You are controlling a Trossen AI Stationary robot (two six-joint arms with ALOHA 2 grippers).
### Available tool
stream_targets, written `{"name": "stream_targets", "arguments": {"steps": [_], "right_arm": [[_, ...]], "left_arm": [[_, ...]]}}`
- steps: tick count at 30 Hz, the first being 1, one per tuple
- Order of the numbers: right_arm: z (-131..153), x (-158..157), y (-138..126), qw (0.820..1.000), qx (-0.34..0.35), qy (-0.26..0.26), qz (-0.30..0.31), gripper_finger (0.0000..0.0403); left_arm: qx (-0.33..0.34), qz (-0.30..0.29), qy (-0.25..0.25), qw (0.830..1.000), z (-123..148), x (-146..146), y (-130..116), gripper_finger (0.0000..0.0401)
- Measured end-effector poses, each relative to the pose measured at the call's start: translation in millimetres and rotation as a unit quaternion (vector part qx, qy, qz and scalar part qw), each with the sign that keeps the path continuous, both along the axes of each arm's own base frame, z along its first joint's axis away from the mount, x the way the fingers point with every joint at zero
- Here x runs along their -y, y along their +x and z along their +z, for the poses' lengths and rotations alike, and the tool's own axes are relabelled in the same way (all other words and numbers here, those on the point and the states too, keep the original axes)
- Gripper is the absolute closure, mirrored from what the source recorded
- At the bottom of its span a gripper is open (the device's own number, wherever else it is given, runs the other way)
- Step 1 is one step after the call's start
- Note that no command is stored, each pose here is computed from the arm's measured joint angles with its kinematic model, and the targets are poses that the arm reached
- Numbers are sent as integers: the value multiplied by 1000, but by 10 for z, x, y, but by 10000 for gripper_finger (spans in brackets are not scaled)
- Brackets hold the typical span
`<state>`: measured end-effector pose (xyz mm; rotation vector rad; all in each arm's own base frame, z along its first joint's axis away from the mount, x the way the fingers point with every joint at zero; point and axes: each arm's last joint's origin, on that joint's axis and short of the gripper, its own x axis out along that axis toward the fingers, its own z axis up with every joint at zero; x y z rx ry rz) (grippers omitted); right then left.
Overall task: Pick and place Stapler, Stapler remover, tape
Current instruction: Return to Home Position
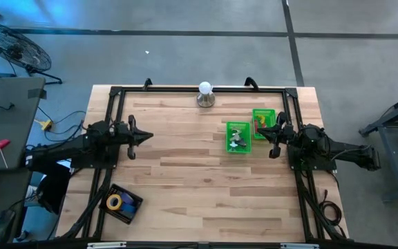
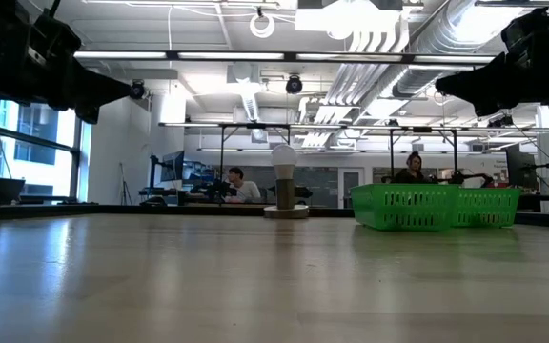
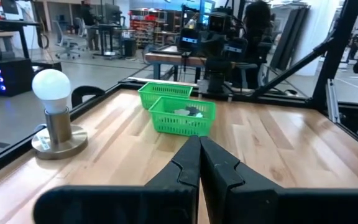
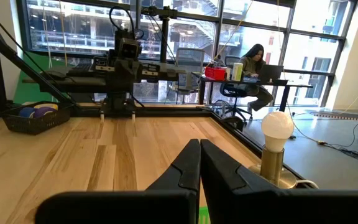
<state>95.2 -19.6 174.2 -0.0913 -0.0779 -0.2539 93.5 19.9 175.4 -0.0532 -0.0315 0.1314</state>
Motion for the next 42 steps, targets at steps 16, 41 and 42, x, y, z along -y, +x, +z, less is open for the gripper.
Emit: {"name": "stream_targets", "arguments": {"steps": [16, 41, 42], "right_arm": [[0, 0, 0, 1000, 0, 0, 0, 400], [0, 0, 0, 1000, 0, 0, 0, 400], [0, 0, 0, 1000, 0, 0, 0, 400]], "left_arm": [[-2, -45, -1, 999, -3, 115, 18, 401], [0, -50, -1, 999, -1, 129, 19, 401], [-1, -51, -1, 999, -1, 129, 19, 401]]}}
